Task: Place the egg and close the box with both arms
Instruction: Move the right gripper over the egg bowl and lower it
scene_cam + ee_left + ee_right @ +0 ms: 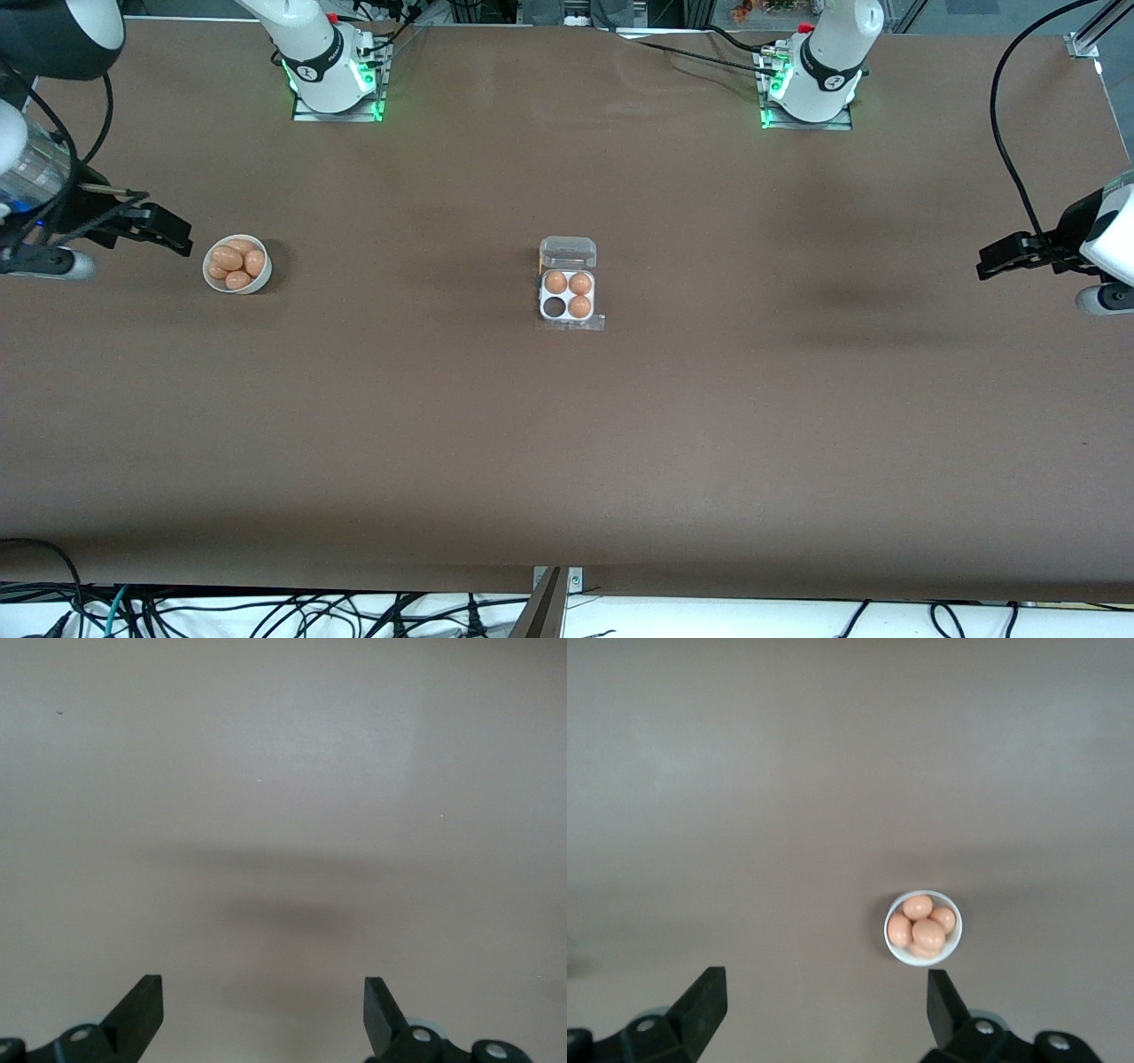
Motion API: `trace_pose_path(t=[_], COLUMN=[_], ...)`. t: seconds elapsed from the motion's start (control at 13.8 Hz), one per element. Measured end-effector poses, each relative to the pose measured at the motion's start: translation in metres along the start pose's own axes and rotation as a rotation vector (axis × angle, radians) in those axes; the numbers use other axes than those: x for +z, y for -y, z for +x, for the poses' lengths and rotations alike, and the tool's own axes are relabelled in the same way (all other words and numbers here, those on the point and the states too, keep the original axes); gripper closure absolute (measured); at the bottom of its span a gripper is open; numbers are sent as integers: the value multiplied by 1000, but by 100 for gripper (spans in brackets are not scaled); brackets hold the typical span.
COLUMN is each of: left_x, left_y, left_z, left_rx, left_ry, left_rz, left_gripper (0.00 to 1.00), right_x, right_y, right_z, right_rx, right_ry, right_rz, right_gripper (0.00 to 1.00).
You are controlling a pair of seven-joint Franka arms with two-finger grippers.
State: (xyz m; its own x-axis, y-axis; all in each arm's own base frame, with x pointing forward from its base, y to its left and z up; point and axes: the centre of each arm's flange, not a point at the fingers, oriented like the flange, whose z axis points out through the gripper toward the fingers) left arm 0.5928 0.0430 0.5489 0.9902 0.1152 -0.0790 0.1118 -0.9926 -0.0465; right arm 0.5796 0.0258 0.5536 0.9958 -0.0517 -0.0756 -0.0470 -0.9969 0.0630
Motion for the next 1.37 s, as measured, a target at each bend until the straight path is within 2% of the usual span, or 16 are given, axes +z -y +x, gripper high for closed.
trace_pose_path(t=[0.14,0.36,0.51,0.72,1.01,1.37], left_x=[1,4,6,6,6,5], left_y=[0,0,0,0,-1,-1], left_z=[0,2,3,3,3,3], left_rx=[0,0,0,0,1,1], left_ry=[1,7,10,10,9,9], left_rz=[0,0,0,0,0,0], left_gripper=[0,0,0,0,0,0], right_x=[25,66,94,144,205,249], right_y=[-2,-15,-31,-49,-62,-110], right_z=[7,17,18,9,-29,-73], right_rx=[-34,-18,4,18,9,-36], right_ry=[62,143,163,125,32,-51], right_rz=[-8,-18,-19,-11,9,28], right_gripper=[0,0,0,0,0,0])
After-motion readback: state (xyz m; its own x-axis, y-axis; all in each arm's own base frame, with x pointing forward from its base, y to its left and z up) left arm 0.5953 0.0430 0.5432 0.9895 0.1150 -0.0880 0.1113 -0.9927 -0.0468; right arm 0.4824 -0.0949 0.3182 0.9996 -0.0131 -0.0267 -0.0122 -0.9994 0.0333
